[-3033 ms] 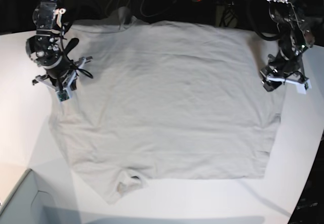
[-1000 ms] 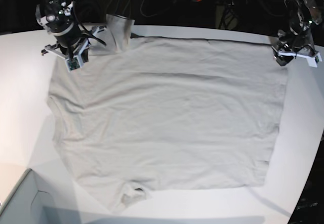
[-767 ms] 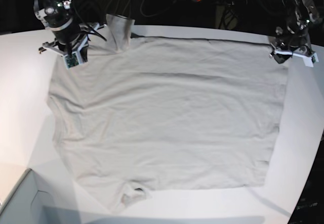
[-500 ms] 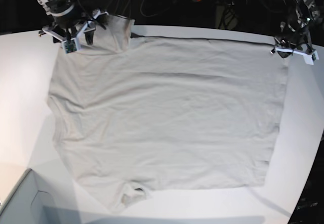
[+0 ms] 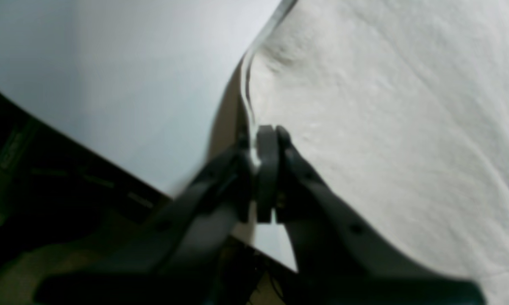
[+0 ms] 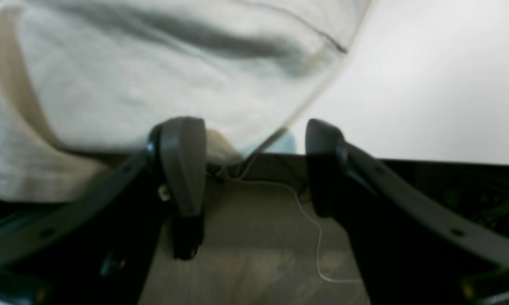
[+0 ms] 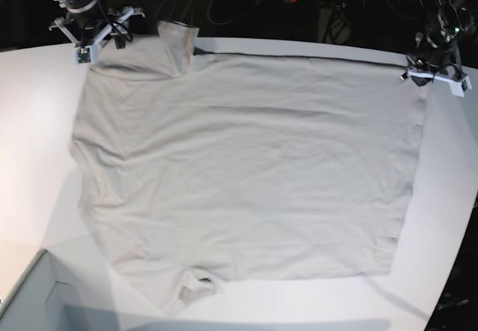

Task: Layout the t-shirt on the table in an organized manner, then fold the t-shirt properly
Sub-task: 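Drag the collar edge with both grippers away from the hem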

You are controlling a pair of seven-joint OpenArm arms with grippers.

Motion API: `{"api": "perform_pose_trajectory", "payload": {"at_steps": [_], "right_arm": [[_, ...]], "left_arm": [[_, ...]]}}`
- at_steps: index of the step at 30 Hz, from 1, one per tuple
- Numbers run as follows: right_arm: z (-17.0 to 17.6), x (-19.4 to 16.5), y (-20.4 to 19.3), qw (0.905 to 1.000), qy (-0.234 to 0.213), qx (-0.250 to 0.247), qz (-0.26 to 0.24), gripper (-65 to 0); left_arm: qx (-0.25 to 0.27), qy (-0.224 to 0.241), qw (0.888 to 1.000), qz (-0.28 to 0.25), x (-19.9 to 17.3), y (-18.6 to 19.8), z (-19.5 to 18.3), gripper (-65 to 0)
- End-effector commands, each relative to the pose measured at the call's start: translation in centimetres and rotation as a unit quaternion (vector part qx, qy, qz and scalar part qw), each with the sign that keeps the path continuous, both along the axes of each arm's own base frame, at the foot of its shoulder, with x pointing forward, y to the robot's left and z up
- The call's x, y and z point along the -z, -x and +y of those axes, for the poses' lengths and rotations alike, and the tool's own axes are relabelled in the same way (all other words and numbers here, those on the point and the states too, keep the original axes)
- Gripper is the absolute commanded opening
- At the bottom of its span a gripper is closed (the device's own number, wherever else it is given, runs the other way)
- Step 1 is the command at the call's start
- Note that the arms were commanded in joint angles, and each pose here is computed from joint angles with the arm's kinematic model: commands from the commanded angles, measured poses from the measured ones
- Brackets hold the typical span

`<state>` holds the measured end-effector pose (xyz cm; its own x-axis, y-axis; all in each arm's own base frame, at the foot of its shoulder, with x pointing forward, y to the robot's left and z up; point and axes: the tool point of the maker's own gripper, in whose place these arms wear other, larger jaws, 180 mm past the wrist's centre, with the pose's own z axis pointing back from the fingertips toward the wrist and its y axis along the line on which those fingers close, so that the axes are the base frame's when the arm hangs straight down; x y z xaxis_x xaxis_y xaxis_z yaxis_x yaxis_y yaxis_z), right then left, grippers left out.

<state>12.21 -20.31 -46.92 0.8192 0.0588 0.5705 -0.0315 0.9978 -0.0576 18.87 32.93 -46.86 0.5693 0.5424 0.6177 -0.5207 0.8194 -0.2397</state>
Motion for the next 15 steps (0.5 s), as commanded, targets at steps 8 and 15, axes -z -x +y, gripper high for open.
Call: {"api": "perform_pose_trajectory", "payload": {"at_steps": [8, 15], "right_arm": [[1.1, 1.4, -0.2, 0.9996, -0.028, -0.006, 0.003, -27.7], [1.7, 2.5, 0.6, 0.9990, -0.042, -0.002, 0.017, -38.5]], "left_arm": [[-0.001, -0.011, 1.000, -0.013, -0.9, -0.5, 0.8, -64.9], [-0.001, -0.013, 1.000, -0.010, -0.9, -0.3, 0.9, -64.9]]}}
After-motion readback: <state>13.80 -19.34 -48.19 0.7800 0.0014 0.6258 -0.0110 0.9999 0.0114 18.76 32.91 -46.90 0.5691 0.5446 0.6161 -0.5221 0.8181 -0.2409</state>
